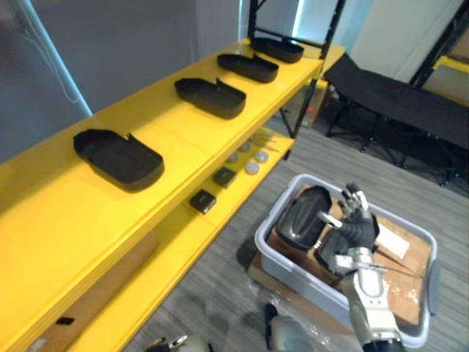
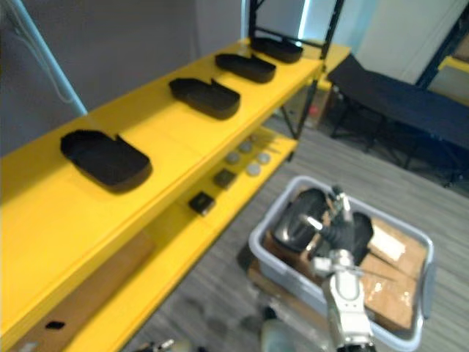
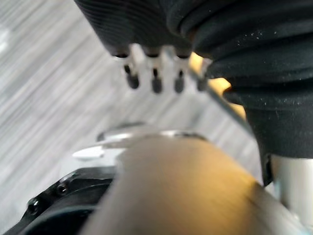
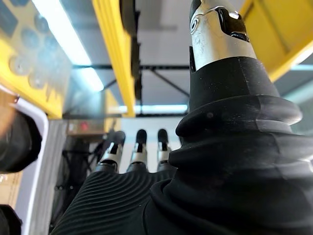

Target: Walk over and take plastic housings, then place them on the shelf

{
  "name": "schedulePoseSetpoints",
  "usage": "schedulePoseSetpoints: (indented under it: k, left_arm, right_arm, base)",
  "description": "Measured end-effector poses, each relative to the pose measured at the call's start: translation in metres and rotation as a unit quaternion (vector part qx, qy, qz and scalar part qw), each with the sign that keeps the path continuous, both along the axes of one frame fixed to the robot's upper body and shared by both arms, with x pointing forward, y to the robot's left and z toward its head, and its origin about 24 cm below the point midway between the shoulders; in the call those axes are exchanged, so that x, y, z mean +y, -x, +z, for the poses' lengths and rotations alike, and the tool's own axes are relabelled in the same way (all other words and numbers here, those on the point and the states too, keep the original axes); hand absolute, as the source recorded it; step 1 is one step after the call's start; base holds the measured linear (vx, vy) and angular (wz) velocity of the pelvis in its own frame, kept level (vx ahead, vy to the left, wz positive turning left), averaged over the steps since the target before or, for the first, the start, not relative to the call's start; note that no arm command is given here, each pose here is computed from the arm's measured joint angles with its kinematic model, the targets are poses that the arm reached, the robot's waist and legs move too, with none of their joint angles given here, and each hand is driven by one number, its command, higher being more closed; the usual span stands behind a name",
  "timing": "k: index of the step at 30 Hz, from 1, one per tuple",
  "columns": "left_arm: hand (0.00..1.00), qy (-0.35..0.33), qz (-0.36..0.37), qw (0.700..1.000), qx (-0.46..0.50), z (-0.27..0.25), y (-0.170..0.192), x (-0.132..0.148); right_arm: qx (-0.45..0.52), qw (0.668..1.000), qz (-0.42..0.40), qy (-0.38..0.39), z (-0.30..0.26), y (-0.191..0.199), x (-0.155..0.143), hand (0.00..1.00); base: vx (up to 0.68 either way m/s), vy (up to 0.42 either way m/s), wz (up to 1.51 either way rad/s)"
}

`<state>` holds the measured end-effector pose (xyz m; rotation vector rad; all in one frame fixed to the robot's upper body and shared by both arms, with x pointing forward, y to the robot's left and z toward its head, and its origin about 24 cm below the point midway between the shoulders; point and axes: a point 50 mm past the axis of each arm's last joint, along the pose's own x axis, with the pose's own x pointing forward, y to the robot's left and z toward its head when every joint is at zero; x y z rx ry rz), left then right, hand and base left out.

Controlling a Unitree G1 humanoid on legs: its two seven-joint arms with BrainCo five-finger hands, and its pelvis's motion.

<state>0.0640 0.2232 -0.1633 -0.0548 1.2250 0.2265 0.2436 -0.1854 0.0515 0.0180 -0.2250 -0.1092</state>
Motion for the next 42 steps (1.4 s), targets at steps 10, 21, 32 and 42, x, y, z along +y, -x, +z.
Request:
schedulePoseSetpoints:
  k: [10,21,32,42]
  left_arm:
    - [0.00,-0.023,0.077,0.994,0.068,-0.001,0.061,0.024]
    - [0.00,0.037,0.153,0.986,0.058,-0.011,0.067,-0.029]
    - [0.00,0.026,0.094,0.993,-0.063,0.002,-0.008,-0.017]
    - [0.00,0.043,0.091,0.989,-0.105,0.007,-0.025,-0.021]
  right_arm:
    - [0.094,0.995,-0.030,-0.006,-0.029,0.014,0.021,0.00]
    - [0.157,0.980,-0.121,0.009,-0.045,0.030,-0.053,0.00]
    - [0.160,0.957,-0.231,-0.075,-0.042,-0.034,-0.082,0.00]
    - [0.096,0.943,-0.296,-0.116,0.031,-0.099,-0.105,0.00]
  base:
    - [-0.08,-0.207,-0.76]
    - [-0.06,-0.177,-0.38]
    - [-0.08,0.093,0.18]
    - [0.01,0.023,0.31]
